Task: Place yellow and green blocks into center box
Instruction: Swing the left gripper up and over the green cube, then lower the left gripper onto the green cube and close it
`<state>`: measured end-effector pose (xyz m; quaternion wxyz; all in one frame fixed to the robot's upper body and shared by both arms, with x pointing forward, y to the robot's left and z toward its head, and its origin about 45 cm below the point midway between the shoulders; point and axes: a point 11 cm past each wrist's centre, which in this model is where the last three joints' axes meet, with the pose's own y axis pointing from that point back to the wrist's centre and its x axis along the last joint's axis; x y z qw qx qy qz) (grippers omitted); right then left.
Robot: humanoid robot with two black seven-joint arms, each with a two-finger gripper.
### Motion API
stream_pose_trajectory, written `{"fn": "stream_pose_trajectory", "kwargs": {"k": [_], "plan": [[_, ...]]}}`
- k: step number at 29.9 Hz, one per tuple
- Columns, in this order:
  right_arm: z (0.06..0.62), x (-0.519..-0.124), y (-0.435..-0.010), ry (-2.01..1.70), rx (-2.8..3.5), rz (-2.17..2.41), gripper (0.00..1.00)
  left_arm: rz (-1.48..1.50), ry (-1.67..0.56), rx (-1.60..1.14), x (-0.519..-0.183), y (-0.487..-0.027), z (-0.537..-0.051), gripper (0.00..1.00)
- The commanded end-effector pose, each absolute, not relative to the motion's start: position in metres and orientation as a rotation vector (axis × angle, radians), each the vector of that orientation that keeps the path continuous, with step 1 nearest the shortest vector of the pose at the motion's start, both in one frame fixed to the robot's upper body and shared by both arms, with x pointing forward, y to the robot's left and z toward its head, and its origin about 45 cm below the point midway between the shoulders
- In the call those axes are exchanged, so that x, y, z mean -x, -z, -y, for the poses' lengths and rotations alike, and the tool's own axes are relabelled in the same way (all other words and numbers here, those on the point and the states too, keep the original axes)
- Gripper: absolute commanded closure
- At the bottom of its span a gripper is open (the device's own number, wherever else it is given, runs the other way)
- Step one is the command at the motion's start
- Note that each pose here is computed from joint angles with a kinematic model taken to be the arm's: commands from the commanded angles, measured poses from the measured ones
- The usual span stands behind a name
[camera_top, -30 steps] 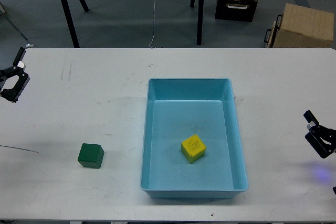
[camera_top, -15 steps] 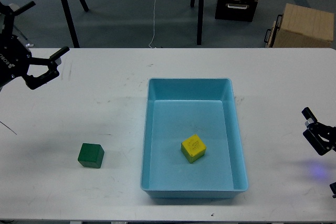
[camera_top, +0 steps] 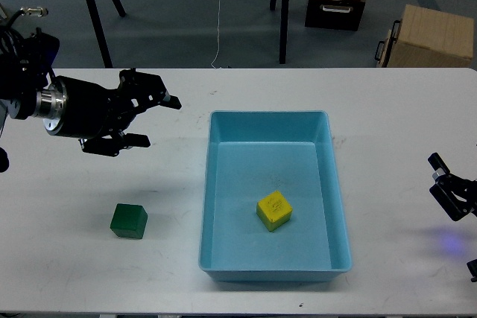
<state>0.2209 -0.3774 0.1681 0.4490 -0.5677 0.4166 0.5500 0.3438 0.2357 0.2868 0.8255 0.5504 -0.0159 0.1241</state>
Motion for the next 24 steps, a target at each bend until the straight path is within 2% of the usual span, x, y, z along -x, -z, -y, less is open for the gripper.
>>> {"fn": "stream_pose_trajectory", "kwargs": {"k": [1, 8, 24], "plan": [[0.378, -0.221, -0.168, -1.359, 1.404, -1.031, 0.00, 0.122, -0.138, -1.378, -0.329, -0.271, -0.248, 0.00], [0.379, -0.220, -0.168, -1.357, 1.404, -1.035, 0.00, 0.104, 0.023, -1.519, -0.309, -0.223, -0.253, 0.00], [0.378, -0.217, -0.165, -1.367, 1.407, -1.048, 0.00, 0.068, 0.029, -1.523, -0.303, -0.197, -0.256, 0.00]]}}
